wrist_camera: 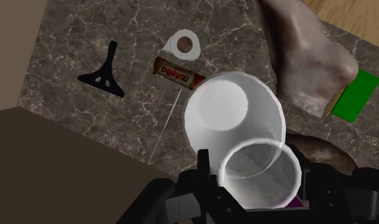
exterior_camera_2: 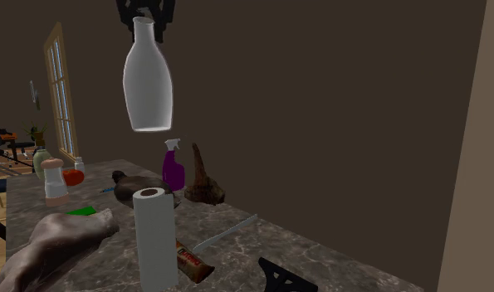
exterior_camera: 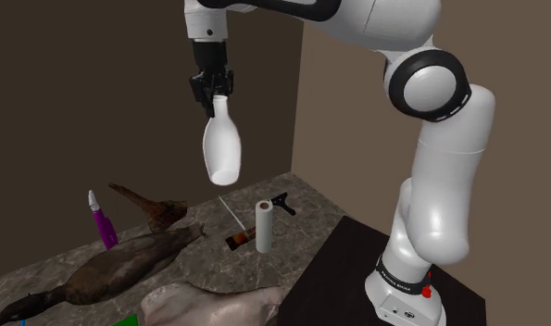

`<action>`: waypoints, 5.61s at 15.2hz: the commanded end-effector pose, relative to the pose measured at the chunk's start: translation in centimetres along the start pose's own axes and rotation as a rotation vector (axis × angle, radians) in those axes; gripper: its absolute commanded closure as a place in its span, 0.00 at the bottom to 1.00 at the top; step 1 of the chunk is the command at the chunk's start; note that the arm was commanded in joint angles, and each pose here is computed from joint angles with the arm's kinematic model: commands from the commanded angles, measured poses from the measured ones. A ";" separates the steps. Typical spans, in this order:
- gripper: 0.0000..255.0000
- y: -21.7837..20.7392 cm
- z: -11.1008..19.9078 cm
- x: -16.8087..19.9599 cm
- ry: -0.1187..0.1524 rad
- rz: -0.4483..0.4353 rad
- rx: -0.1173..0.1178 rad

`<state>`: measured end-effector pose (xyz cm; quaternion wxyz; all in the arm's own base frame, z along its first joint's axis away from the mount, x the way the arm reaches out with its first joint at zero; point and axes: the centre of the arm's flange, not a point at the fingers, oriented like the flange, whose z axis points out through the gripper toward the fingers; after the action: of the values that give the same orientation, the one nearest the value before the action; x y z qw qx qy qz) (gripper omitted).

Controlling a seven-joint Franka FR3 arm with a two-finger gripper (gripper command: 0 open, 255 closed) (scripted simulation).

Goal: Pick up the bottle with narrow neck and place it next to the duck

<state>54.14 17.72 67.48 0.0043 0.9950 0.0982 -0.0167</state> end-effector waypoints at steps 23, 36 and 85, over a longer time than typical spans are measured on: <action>1.00 -12.7 7.9 0.8 0.001 0.002 0.000; 1.00 -12.7 14.8 1.0 0.001 0.002 0.000; 0.00 -12.8 26.4 1.6 0.001 0.002 0.000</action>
<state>52.52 30.18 39.97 0.0041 0.9951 0.0971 -0.0157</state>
